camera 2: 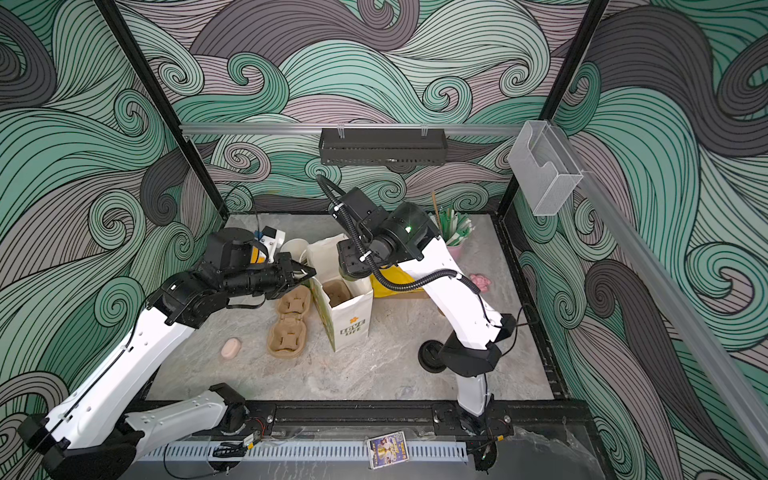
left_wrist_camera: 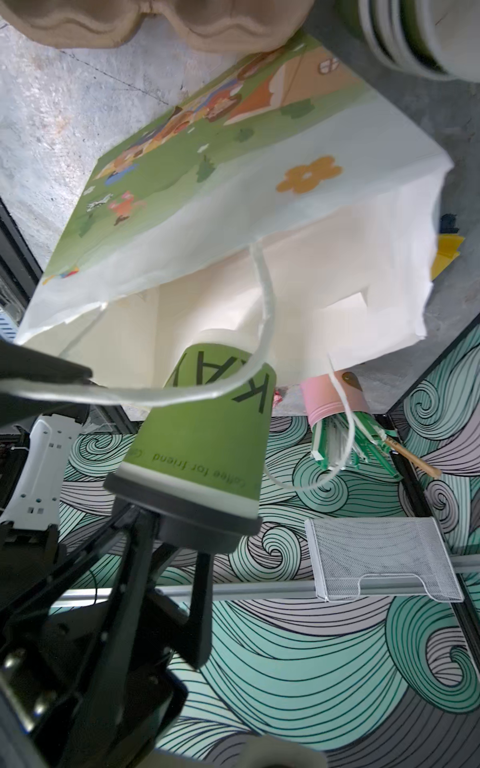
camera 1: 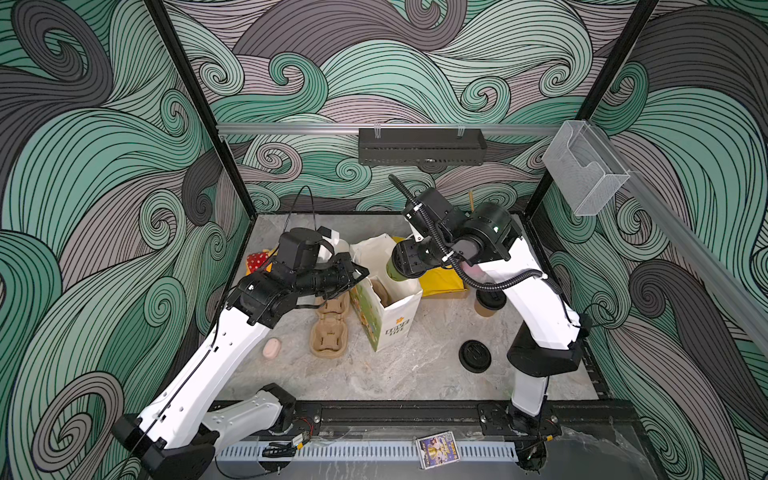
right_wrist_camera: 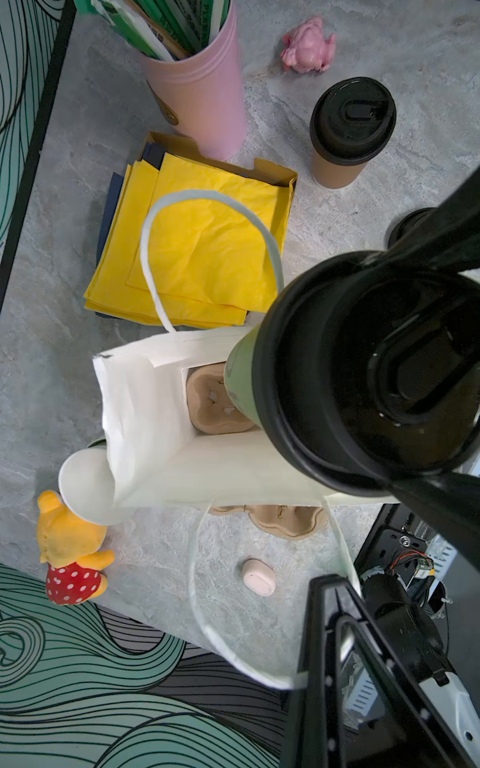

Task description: Pack the takeout coffee

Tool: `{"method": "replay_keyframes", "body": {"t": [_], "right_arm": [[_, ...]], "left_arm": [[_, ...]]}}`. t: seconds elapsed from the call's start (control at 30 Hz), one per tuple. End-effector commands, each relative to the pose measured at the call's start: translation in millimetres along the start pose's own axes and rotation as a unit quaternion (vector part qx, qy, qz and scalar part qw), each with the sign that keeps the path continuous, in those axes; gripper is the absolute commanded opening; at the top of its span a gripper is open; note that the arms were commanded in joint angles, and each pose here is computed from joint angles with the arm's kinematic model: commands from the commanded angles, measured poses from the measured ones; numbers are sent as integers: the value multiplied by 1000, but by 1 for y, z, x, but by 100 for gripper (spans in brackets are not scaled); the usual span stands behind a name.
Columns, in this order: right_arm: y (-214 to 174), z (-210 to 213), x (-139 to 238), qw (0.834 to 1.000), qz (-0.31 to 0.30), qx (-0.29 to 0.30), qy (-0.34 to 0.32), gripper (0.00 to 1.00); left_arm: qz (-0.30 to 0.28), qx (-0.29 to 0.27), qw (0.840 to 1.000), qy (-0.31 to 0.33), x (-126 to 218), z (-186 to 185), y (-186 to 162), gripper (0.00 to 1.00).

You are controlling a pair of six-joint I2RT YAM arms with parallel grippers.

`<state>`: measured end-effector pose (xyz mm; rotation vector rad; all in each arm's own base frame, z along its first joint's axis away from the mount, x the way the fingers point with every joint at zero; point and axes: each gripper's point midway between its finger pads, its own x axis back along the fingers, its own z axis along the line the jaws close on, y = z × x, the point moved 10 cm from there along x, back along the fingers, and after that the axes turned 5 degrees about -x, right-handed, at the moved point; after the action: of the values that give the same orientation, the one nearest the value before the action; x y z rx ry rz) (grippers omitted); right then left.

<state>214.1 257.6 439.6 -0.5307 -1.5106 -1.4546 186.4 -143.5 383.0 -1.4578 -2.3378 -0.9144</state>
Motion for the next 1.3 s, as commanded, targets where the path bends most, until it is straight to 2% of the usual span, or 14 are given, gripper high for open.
{"method": "replay_keyframes", "body": {"t": [0.0,0.23,0.3,0.43,0.63,0.77,0.97,1.27], "right_arm": [[-19,-7,-5,997,77,9,-29,53],[-28,8,-17,993,108,23,-34,53],[-30,11,-21,993,112,22,-41,54],[-34,20,-32,990,127,26,-54,54],[-40,27,-52,985,148,26,-82,54],[-43,29,-64,981,165,29,-93,54],[-43,29,-83,976,185,34,-109,54],[-47,27,-105,966,223,34,-124,55]], "left_arm": [[20,16,999,-23,4,-3,-10,0],[15,29,999,-19,8,3,-19,0],[8,28,999,-16,10,4,-19,3],[-12,27,1000,-2,14,5,-17,17],[-74,11,997,35,30,8,-14,51],[-73,6,996,54,33,11,-13,59],[-69,6,996,63,32,15,-6,58],[-61,7,997,52,24,23,-1,32]]}}
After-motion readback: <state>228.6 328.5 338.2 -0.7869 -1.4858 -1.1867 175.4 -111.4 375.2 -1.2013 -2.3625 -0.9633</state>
